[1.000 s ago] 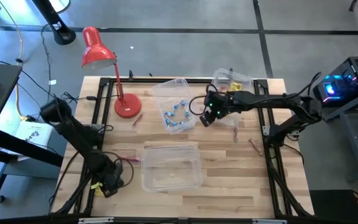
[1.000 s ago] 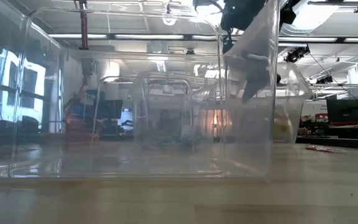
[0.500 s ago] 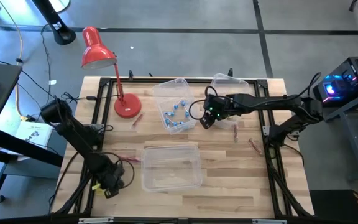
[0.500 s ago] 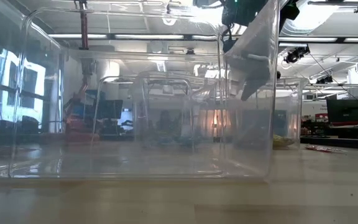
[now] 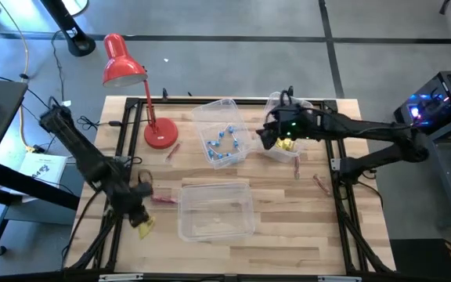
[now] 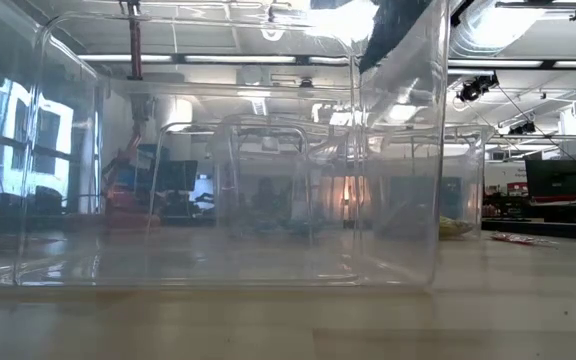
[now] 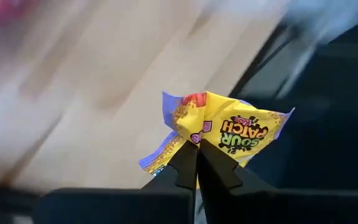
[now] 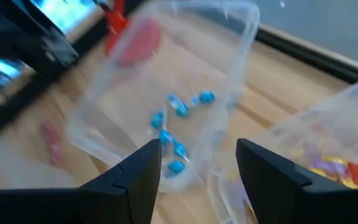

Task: Sort candy
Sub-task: Put the yellow candy into the top right transparent bin

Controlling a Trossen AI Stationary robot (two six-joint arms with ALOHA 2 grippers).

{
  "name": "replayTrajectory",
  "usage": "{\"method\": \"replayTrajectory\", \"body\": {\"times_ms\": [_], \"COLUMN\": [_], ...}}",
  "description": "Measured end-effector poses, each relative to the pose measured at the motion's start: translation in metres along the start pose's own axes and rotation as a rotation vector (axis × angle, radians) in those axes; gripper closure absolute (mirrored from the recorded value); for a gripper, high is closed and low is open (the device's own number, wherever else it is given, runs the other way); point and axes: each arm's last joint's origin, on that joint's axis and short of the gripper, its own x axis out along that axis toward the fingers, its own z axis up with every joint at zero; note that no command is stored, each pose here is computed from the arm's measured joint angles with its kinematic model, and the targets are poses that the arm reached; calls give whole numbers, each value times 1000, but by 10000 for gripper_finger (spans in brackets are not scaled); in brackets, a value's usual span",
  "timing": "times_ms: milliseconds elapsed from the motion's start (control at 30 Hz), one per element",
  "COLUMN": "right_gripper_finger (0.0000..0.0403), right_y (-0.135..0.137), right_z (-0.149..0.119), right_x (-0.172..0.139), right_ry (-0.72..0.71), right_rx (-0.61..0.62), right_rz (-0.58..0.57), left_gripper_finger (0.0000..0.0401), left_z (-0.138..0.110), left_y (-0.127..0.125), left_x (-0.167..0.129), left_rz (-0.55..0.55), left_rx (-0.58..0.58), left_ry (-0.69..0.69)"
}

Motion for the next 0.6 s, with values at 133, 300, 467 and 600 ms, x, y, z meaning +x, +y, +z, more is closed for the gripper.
{"method": "replayTrajectory", "body": {"times_ms": [133, 300, 467, 600], "right_gripper_finger": [201, 201, 201, 201], "right_y": [7, 35, 66, 84], "right_z": [8, 19, 20, 11], "right_x": [-17, -27, -27, -18], "right_ry": [-73, -210, -333, -324], "right_rx": [55, 90, 83, 67], "right_rz": [131, 399, 583, 637], "left_gripper_finger": [401, 401, 401, 401], "left_z": [17, 50, 95, 131], "left_y": [-11, -20, -25, -26], "left_x": [-45, -77, -85, -89], "left_rz": [-156, -153, -52, 14], "left_rx": [11, 64, 70, 30], "left_ry": [-288, -675, -966, -1166]}}
